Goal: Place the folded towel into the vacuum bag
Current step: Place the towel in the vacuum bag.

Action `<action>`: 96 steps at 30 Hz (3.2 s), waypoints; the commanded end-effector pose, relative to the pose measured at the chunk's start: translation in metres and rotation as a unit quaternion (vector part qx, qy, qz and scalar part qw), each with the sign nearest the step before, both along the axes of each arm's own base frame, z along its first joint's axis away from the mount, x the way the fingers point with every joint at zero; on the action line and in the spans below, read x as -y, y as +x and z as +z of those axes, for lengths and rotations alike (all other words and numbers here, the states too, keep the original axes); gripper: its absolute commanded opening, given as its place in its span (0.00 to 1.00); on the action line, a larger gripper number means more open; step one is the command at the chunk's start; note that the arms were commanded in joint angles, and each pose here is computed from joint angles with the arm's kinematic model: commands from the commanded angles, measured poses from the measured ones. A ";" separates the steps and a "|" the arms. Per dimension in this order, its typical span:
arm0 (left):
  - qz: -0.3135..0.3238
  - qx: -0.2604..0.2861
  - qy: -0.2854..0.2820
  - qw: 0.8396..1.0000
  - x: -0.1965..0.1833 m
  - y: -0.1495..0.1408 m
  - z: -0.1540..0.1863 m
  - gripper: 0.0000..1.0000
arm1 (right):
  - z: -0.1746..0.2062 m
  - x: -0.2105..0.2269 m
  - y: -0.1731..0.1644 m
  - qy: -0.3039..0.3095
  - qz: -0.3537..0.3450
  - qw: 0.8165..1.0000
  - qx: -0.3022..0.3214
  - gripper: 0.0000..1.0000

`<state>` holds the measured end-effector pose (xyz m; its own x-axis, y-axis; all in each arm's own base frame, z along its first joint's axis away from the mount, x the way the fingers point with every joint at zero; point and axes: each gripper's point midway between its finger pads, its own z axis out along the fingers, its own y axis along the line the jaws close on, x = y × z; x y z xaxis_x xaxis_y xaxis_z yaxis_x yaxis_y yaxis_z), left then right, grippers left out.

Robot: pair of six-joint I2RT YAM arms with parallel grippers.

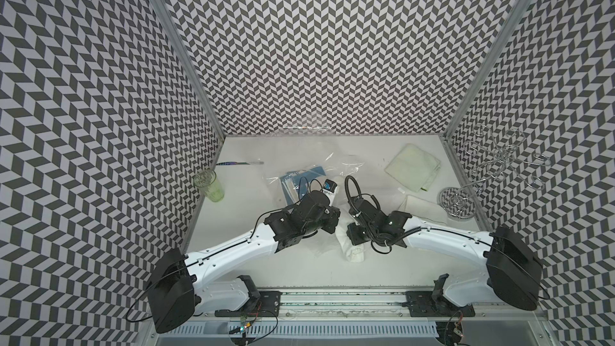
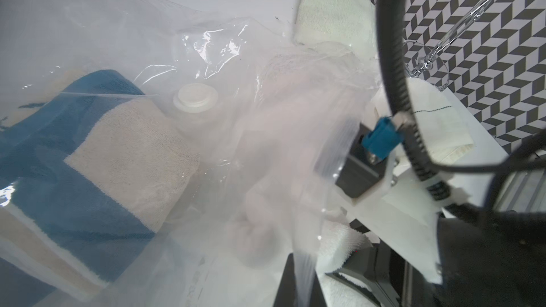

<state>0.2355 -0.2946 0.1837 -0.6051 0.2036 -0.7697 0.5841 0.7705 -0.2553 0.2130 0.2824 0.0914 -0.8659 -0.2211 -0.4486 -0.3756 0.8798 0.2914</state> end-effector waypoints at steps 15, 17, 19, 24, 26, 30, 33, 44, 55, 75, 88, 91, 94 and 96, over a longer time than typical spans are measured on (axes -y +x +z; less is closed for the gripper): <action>-0.007 -0.014 -0.003 1.000 -0.005 -0.012 -0.023 0.00 | 0.028 -0.041 -0.002 0.075 0.086 0.993 0.006 0.81; -0.003 -0.018 -0.005 1.000 -0.008 -0.014 -0.027 0.00 | 0.036 -0.028 -0.006 0.088 0.073 0.993 -0.005 0.86; 0.003 -0.026 -0.009 1.000 -0.010 -0.015 -0.028 0.00 | 0.037 -0.015 -0.011 0.079 0.060 0.995 -0.009 0.88; -0.003 -0.030 -0.013 0.999 -0.008 -0.020 -0.026 0.01 | 0.046 0.003 -0.027 0.091 0.026 0.996 -0.002 0.88; -0.004 -0.030 -0.014 0.999 -0.008 -0.020 -0.025 0.01 | 0.044 -0.002 -0.034 0.113 0.023 0.993 -0.003 0.85; -0.004 -0.032 -0.010 0.999 -0.008 -0.020 -0.027 0.01 | 0.024 -0.019 -0.035 0.113 0.026 0.993 -0.013 0.79; -0.004 -0.033 -0.010 0.999 -0.009 -0.021 -0.026 0.01 | 0.013 -0.035 -0.031 0.109 0.032 0.993 -0.017 0.73; 0.006 -0.048 -0.006 0.999 -0.017 -0.031 -0.037 0.01 | 0.054 -0.100 -0.053 0.117 0.159 0.975 0.099 0.10; 0.015 -0.050 0.000 0.999 -0.026 -0.034 -0.039 0.02 | -0.013 -0.097 -0.091 0.080 0.234 0.969 -0.008 0.49; 0.003 -0.045 -0.009 0.999 -0.017 -0.039 -0.038 0.05 | -0.005 0.001 -0.096 0.313 -0.211 0.873 -0.307 0.70; -0.020 -0.045 -0.003 0.999 -0.011 -0.049 -0.040 0.05 | 0.013 -0.047 -0.049 0.297 -0.168 0.911 -0.232 0.23; -0.021 -0.045 -0.001 0.999 -0.011 -0.051 -0.040 0.04 | 0.023 -0.056 -0.038 0.289 -0.143 0.925 -0.199 0.17; -0.018 -0.044 -0.002 0.999 -0.013 -0.051 -0.042 0.05 | 0.005 -0.057 -0.026 0.241 -0.117 0.946 -0.179 0.12; -0.015 -0.045 0.003 0.999 -0.015 -0.050 -0.042 0.04 | -0.008 -0.053 -0.032 0.218 -0.112 0.948 -0.202 0.12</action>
<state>0.1894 -0.2745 0.1339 -0.6813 0.2213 -0.6978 0.5550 0.7777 -0.2952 0.1785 0.3449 0.1031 -0.9837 0.1753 -0.0390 0.0800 0.6222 0.7787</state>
